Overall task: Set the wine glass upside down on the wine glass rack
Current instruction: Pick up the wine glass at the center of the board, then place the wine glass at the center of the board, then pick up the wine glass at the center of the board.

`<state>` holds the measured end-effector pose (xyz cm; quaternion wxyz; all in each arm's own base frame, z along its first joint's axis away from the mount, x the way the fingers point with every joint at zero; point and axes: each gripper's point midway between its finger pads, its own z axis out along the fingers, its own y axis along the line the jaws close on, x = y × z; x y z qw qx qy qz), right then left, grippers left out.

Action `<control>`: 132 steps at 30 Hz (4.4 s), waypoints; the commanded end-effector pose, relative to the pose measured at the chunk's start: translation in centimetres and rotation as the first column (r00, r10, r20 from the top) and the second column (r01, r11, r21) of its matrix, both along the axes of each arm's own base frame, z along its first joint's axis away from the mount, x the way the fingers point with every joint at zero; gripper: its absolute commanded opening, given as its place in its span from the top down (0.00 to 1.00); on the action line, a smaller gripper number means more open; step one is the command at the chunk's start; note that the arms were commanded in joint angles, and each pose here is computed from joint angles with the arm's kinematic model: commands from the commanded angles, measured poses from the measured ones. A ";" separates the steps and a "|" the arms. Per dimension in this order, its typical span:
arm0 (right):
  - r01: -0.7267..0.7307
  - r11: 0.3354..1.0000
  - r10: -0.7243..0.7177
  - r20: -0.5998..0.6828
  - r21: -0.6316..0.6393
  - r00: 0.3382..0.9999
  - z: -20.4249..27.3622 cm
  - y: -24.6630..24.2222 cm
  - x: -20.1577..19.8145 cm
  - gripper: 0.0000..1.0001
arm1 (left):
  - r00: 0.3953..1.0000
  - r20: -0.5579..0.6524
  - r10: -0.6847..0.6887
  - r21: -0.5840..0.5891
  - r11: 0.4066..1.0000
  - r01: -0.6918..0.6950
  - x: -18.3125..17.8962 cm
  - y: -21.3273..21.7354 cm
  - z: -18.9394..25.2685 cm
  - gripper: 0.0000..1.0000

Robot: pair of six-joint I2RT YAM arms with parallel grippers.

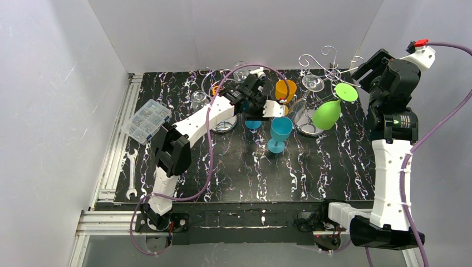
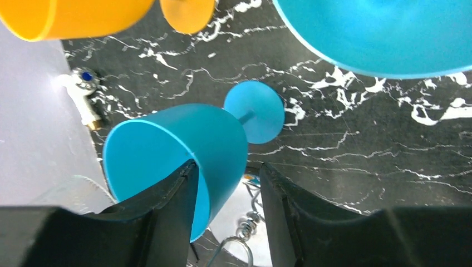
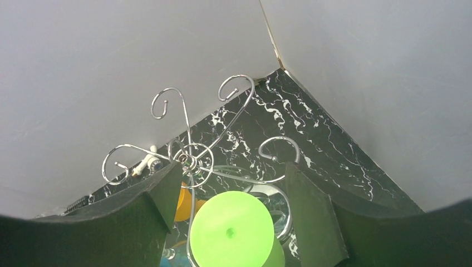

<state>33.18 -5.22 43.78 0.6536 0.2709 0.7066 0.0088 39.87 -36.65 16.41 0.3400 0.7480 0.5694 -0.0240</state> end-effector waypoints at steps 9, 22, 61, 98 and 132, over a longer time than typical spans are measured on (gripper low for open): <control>-0.001 1.000 0.000 0.094 0.013 0.996 2.3 0.1 -0.2 0.24 | 0.993 -0.113 0.017 -0.024 1.000 -0.020 -4.7 2.8 4.4 1.00; -0.016 1.000 0.014 0.099 0.016 0.995 2.6 0.3 0.1 0.23 | 0.932 -0.360 -0.037 -0.003 0.999 0.039 -20.5 13.1 9.5 1.00; -0.009 1.000 0.008 0.106 0.006 0.994 3.1 0.3 -0.8 0.09 | 0.959 -0.243 0.148 0.223 0.970 -0.094 -21.4 21.5 2.0 0.53; 0.022 1.000 -0.023 0.128 0.014 0.991 3.8 -0.2 -1.4 0.05 | 0.806 -0.104 -0.583 -0.307 0.790 0.531 -17.7 -0.3 10.8 0.02; 0.015 1.000 -0.013 0.148 -0.011 0.989 4.1 -0.2 -1.7 0.06 | 0.774 -0.166 -0.612 -0.055 0.789 0.612 -15.6 -1.1 3.1 1.00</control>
